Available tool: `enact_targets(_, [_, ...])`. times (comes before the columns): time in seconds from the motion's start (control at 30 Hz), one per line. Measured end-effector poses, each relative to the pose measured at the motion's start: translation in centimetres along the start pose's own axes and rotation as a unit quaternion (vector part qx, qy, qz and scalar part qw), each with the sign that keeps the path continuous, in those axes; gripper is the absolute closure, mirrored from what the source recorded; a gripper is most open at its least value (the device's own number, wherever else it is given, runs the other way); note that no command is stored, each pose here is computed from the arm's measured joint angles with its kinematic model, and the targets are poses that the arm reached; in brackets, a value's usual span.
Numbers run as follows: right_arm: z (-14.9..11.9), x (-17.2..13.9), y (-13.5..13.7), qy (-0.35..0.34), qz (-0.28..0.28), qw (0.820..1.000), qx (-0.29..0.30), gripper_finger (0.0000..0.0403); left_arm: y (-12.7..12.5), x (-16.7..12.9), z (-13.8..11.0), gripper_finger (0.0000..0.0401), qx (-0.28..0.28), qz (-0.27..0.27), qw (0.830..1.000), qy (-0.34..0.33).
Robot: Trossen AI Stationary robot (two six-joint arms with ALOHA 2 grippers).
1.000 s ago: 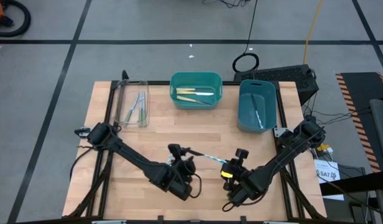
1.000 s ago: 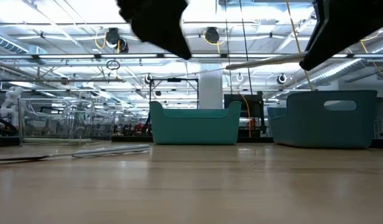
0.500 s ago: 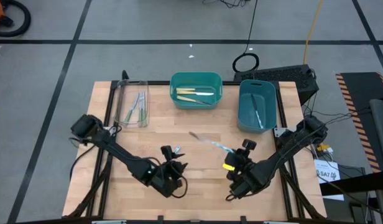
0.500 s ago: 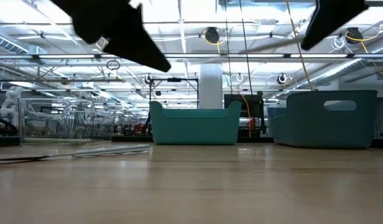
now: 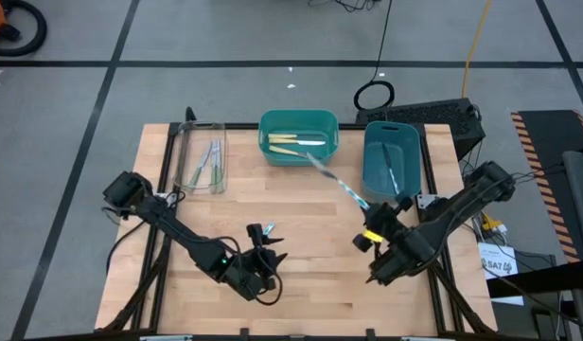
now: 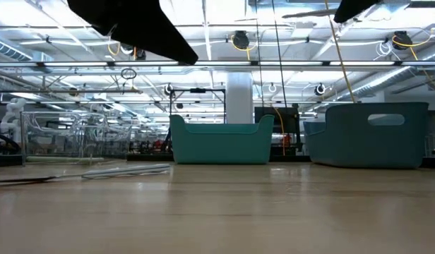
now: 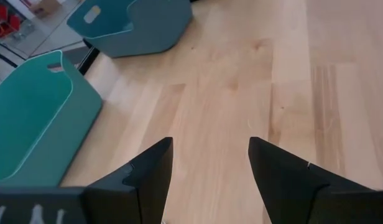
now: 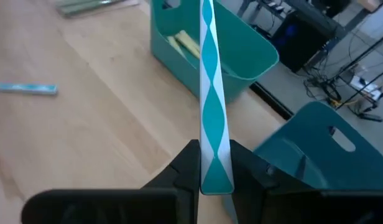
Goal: Sort silverware by color (type)
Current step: Put the right blue knife into the blue bin
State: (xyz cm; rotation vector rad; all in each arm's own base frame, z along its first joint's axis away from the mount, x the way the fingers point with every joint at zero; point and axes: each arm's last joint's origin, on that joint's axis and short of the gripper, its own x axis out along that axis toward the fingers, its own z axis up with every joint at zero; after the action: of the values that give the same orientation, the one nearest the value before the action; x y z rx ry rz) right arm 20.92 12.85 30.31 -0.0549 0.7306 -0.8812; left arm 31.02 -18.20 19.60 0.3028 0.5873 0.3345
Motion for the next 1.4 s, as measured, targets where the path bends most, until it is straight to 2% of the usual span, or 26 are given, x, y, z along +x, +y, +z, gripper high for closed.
enact_targets(0.17, [-1.0, 1.1, -1.5, -0.006, -0.02, 0.999, 0.032, 0.0351, 0.0, 0.0, 0.0, 0.0183, -0.007, -0.001, 1.0, -0.002])
enact_targets(0.3, [-2.5, 2.5, -3.6, -0.003, -0.043, 0.996, 0.082, 0.0351, -0.1, 0.0, 0.0, 0.0183, -0.03, -0.021, 0.999, 0.006])
enact_targets(0.53, [-6.2, 4.9, -7.8, 0.025, -0.078, 0.98, 0.18, 0.0351, -0.8, -0.6, -0.2, 0.0183, -0.051, -0.051, 0.997, 0.01])
enact_targets(0.63, [-7.3, 5.6, -8.8, 0.046, -0.092, 0.974, 0.201, 0.0351, -0.9, -0.7, -0.2, 0.0183, -0.05, -0.052, 0.997, 0.01])
enact_targets(0.87, [-8.8, 6.7, -9.6, 0.117, -0.126, 0.963, 0.209, 0.0351, -0.8, -0.6, -0.2, 0.0183, -0.052, -0.051, 0.997, 0.011])
enact_targets(1.03, [-8.8, 7.0, -9.7, 0.156, -0.14, 0.955, 0.209, 0.0351, -0.7, -0.5, -0.2, 0.0183, -0.046, -0.05, 0.998, 0.011])
enact_targets(1.17, [-8.9, 7.3, -9.8, 0.219, -0.15, 0.942, 0.206, 0.0351, -0.5, -0.2, -0.1, 0.0183, -0.052, -0.045, 0.998, 0.013])
enact_targets(1.4, [-8.8, 7.8, -10.1, 0.268, -0.158, 0.93, 0.193, 0.0349, -0.3, -0.1, -0.1, 0.0183, -0.06, -0.042, 0.997, 0.014])
